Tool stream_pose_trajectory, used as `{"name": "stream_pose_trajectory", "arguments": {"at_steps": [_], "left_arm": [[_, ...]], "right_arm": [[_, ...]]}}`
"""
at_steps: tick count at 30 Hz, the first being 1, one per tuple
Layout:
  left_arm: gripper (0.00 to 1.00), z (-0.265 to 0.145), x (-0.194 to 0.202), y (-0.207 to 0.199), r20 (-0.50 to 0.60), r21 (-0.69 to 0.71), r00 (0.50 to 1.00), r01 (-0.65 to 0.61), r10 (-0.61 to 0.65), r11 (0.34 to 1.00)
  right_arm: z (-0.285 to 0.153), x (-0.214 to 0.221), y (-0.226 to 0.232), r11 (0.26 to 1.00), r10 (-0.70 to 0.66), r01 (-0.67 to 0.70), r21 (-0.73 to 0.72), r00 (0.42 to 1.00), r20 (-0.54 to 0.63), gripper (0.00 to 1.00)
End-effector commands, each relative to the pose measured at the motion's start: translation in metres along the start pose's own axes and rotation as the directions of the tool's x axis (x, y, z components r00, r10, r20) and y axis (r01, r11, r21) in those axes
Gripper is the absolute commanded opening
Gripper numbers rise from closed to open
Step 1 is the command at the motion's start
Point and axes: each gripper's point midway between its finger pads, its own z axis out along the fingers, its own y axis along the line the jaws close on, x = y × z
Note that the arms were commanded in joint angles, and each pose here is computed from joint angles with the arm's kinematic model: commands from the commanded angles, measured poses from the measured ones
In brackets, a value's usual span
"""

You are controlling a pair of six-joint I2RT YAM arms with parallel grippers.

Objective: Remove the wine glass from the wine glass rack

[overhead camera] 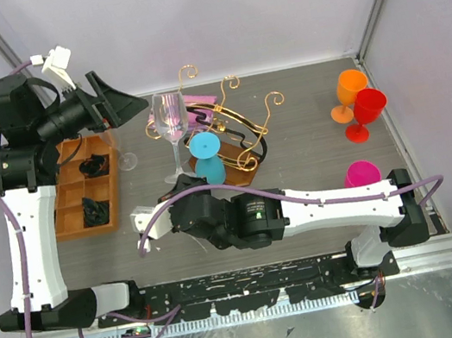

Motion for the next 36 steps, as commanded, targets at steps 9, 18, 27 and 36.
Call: {"name": "stream_pose_trajectory", "arguments": {"at_steps": [9,18,27,36], "left_arm": [[0.99,0.003,0.006,-0.025,-0.008,0.143,0.999,-0.032,0.033,0.989],[0.99,0.007,0.018,-0.024,-0.059,0.145,0.998,-0.011,0.020,0.989],[0.99,0.008,0.042,-0.006,-0.157,0.069,0.988,0.006,0.005,0.998],[0.94,0.006,0.045,-0.001,-0.156,0.047,0.988,-0.012,0.019,0.999]], "right_arm": [[-0.004,-0.034,-0.033,0.995,0.033,-0.040,0.091,0.996,0.082,0.01],[0.003,-0.048,-0.023,0.998,-0.002,-0.006,0.069,0.995,0.104,0.01],[0.005,-0.056,-0.028,0.996,-0.022,0.013,0.083,0.994,0.111,0.01],[0.007,-0.055,-0.024,0.996,-0.039,0.031,0.082,0.994,0.102,0.01]]}}
